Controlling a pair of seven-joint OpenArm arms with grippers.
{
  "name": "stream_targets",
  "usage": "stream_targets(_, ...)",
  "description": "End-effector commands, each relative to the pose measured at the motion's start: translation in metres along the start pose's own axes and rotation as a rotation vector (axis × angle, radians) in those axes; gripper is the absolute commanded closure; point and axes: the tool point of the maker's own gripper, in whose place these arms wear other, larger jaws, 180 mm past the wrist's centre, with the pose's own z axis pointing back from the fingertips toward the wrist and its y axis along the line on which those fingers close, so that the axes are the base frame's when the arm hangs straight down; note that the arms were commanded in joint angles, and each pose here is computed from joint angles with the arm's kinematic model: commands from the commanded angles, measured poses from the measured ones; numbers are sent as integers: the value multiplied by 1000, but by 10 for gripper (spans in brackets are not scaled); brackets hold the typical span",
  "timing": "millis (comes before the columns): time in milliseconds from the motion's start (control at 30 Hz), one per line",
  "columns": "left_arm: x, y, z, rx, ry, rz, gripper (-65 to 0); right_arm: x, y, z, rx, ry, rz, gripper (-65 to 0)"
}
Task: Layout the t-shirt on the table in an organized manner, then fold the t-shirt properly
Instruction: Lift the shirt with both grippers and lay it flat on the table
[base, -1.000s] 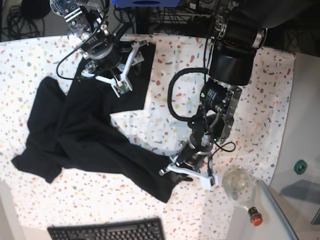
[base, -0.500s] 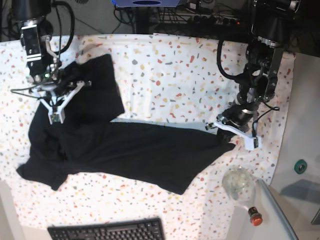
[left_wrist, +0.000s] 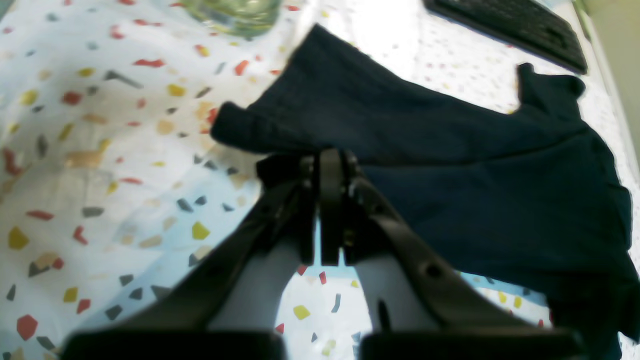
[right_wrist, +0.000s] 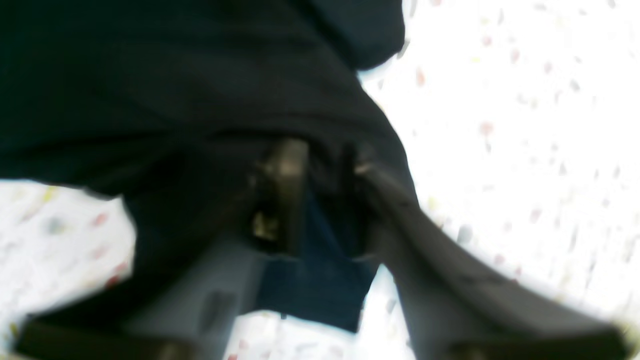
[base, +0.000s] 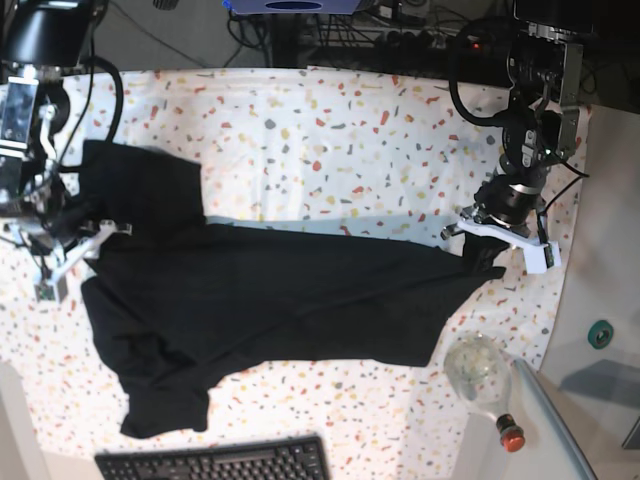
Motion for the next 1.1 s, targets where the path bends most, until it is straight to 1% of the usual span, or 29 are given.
stream_targets(0, 18, -4, 0, -21, -54, -12, 0, 9, -7, 11, -4, -44, -14, -303)
stream_targets(33, 18, -4, 0, -21, -54, -12, 0, 6, -10, 16, 11, -49, -39, -351)
stream_targets(67, 18, -4, 0, -20, -52, -12, 0, -2, -16, 20, 27, -43, -69, -383)
stream_targets(167, 16, -1, -1, -13, -46, -11, 0, -30, -42, 22, 48, -9, -159, -375)
stream_targets(233, 15, -2, -1, -15, -45, -12, 0, -50, -55, 19, 48, 29, -192, -371)
stream_targets(333, 13, -2, -1, -15, -40, -12, 0, -78, -62, 10, 64, 98, -216, -371)
stream_targets(400, 12, -2, -1, -16, -37, -13, 0, -93, -67, 5, 78, 145, -212, -371)
stream_targets(433, 11, -2, -1, -16, -35, -13, 0, -100, -64, 1, 95, 161, -212, -369)
stream_targets(500, 11, -2, -1, -16, -35, -13, 0, -103, -60, -3, 114, 158, -211, -369)
stream_targets(600, 11, -2, 0, -15, -34, -12, 0, -114, -57, -10, 127, 169, -240, -369)
stream_targets(700, 10, -2, 0, -16, -33, -13, 0, -126, -44, -19, 163, 196, -244, -369)
stream_targets(767, 10, -2, 0, -17, -32, -13, 0, -130, -34, -20, 187, 212, -222, -369)
stream_targets(900, 9, -2, 0, -16, -31, -13, 0, -133, -8, -18, 266, 224, -127, -362)
stream_targets(933, 9, -2, 0, -16, -31, -13, 0, -133, -4, -19, 274, 226, -121, -344)
stream_targets(967, 9, -2, 0, -16, -31, -13, 0, -134, 0, -19, 282, 228, -122, -306)
stream_targets(1033, 9, -2, 0, -16, -31, -13, 0, -137, 1, -20, 287, 232, -124, -206)
stream_targets(1067, 9, -2, 0, -16, -29, -13, 0, -136, 1, -19, 288, 231, -124, -143)
